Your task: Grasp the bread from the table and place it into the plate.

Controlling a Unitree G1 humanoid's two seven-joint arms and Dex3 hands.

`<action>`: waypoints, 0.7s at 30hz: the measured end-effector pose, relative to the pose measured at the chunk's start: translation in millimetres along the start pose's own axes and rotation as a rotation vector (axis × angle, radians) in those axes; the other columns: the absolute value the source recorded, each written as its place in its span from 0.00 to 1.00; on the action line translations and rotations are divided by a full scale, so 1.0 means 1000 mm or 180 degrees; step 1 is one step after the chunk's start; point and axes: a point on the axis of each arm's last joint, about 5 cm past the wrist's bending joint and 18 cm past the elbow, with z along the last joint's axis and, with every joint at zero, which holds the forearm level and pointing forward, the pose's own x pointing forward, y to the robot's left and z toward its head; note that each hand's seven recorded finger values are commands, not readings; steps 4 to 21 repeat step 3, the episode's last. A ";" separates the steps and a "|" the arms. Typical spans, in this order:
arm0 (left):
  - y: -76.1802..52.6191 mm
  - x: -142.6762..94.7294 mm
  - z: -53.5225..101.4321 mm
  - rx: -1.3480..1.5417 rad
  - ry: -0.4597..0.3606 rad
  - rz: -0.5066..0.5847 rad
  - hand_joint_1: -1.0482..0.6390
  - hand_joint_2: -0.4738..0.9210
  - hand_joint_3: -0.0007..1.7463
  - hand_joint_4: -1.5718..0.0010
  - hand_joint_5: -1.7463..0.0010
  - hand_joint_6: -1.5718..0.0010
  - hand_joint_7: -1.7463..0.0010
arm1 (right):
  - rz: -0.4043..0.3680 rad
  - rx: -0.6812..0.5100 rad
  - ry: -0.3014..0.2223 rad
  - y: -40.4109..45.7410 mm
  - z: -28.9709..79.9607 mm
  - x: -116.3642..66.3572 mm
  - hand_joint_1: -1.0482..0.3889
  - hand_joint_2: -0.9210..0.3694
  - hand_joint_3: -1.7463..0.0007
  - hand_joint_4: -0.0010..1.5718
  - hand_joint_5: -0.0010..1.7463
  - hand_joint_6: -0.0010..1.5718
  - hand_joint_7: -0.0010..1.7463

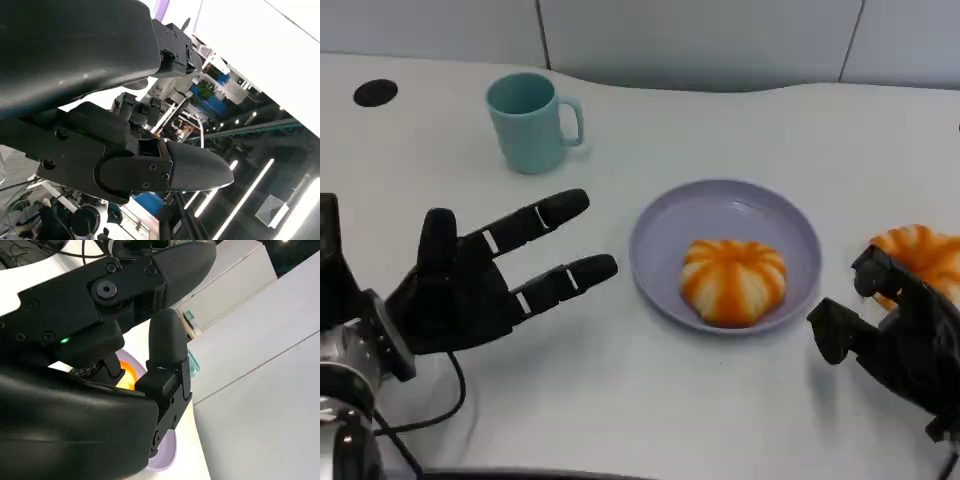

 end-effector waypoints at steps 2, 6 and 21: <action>0.000 0.000 0.000 0.0010 0.0016 0.0012 0.00 1.00 0.13 1.00 0.33 0.78 0.56 | 0.0000 0.0000 0.0001 -0.0001 0.000 0.000 0.43 0.04 1.00 0.57 1.00 0.41 1.00; 0.000 0.000 0.000 0.0016 0.0043 0.0034 0.06 0.98 0.08 0.95 0.23 0.77 0.42 | -0.0001 0.0001 0.0003 -0.0002 0.000 0.000 0.44 0.04 1.00 0.57 1.00 0.41 1.00; 0.000 0.000 0.000 0.0016 0.0043 0.0034 0.06 0.98 0.08 0.95 0.23 0.77 0.42 | -0.0001 0.0001 0.0003 -0.0002 0.000 0.000 0.44 0.04 1.00 0.57 1.00 0.41 1.00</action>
